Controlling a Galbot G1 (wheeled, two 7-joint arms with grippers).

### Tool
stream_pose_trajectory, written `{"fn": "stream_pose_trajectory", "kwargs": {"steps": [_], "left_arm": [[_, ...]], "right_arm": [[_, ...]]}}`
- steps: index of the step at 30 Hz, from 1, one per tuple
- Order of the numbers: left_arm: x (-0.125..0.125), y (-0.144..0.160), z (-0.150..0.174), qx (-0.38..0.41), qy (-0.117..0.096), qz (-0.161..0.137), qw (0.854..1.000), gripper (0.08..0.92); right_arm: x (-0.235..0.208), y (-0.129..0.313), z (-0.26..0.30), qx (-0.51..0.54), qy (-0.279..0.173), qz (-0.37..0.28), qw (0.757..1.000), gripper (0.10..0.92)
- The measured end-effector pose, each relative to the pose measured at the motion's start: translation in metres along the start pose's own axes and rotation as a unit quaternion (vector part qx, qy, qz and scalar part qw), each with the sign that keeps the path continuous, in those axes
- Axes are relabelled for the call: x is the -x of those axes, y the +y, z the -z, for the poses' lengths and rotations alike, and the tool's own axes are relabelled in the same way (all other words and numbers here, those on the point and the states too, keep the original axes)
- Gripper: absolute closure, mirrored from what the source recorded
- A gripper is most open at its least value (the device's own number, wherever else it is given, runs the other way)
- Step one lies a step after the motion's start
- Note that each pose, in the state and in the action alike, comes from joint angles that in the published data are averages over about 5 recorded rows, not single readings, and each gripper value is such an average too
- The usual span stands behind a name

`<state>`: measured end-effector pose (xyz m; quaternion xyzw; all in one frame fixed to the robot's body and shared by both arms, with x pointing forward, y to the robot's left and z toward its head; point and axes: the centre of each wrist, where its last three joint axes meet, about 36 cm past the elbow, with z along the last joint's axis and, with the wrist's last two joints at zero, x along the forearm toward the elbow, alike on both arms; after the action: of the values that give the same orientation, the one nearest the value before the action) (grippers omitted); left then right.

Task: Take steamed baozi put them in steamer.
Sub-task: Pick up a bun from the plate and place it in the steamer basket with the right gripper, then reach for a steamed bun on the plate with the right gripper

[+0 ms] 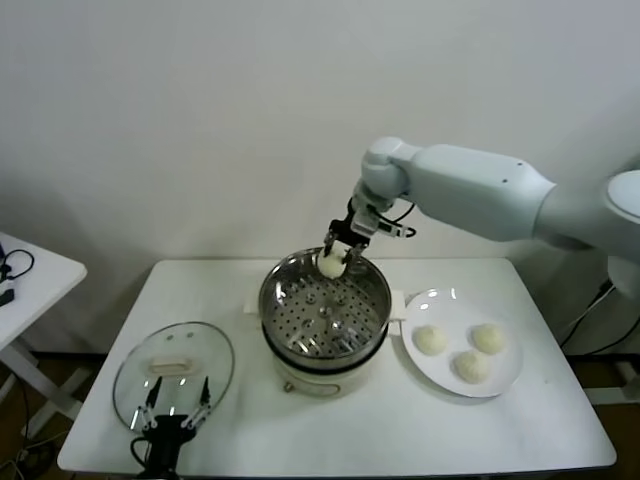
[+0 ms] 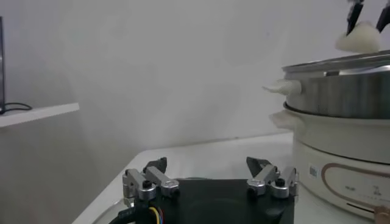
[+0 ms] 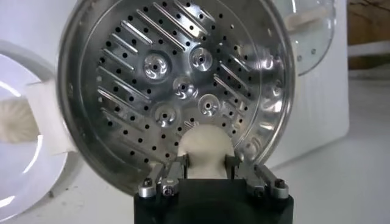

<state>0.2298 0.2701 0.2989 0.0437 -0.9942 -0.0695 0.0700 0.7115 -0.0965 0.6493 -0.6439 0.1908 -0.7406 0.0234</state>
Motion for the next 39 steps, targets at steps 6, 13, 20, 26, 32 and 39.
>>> {"fn": "stream_pose_trajectory", "kwargs": {"steps": [6, 13, 20, 26, 32, 39], "left_arm": [[0.002, 0.000, -0.002, 0.000, 0.001, 0.001, 1.000, 0.177], [0.006, 0.001, -0.005, -0.001, 0.004, 0.003, 1.000, 0.177], [0.008, 0.001, -0.008, -0.002, 0.006, 0.005, 1.000, 0.177], [0.009, 0.001, -0.008, -0.003, 0.006, 0.004, 1.000, 0.177], [0.008, 0.001, -0.006, -0.002, 0.004, 0.004, 1.000, 0.177], [0.004, 0.000, -0.002, 0.000, 0.001, 0.001, 1.000, 0.177]], "right_arm": [[0.021, -0.002, -0.006, -0.010, -0.008, 0.009, 1.000, 0.555], [0.041, 0.000, -0.011, -0.017, -0.017, 0.021, 0.999, 0.537], [0.054, 0.000, -0.014, -0.019, -0.027, 0.024, 0.999, 0.477], [0.053, 0.001, -0.018, -0.021, -0.034, 0.023, 0.999, 0.311], [0.036, 0.004, -0.023, -0.009, -0.039, 0.018, 0.999, 0.205], [-0.017, 0.022, -0.036, 0.070, -0.034, 0.022, 0.997, 0.199]]}}
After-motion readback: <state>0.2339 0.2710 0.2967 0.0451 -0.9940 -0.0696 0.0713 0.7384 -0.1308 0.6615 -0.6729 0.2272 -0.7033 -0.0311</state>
